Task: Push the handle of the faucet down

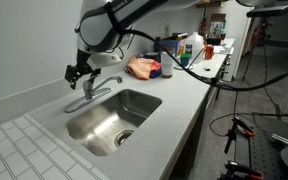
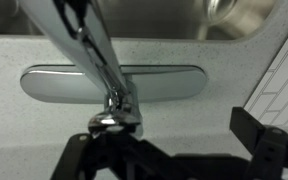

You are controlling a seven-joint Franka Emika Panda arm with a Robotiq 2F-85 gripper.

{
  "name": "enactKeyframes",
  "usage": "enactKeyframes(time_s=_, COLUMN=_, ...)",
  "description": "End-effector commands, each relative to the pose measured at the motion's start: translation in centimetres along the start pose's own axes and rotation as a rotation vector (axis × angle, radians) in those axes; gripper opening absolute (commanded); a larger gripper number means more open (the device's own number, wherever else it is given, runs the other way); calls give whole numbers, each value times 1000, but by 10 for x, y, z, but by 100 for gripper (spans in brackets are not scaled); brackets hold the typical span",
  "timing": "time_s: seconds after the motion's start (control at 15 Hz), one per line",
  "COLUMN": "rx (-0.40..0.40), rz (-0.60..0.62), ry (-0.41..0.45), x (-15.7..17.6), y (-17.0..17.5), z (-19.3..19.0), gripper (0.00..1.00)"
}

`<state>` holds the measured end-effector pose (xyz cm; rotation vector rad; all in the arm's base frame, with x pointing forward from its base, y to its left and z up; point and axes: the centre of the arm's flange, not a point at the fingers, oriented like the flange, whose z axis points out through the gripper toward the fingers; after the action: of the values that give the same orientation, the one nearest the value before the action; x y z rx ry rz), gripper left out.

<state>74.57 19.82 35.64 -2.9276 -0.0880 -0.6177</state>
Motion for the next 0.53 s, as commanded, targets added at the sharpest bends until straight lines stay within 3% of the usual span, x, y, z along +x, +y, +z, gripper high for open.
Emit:
enactKeyframes(time_s=0.0, rx=-25, rz=2, ry=-35, x=-14, y=-7, z=0, gripper=100)
enactKeyframes(time_s=0.47, rx=-58, rz=-16, ry=-33, x=-19, y=-2, z=-3, gripper=100)
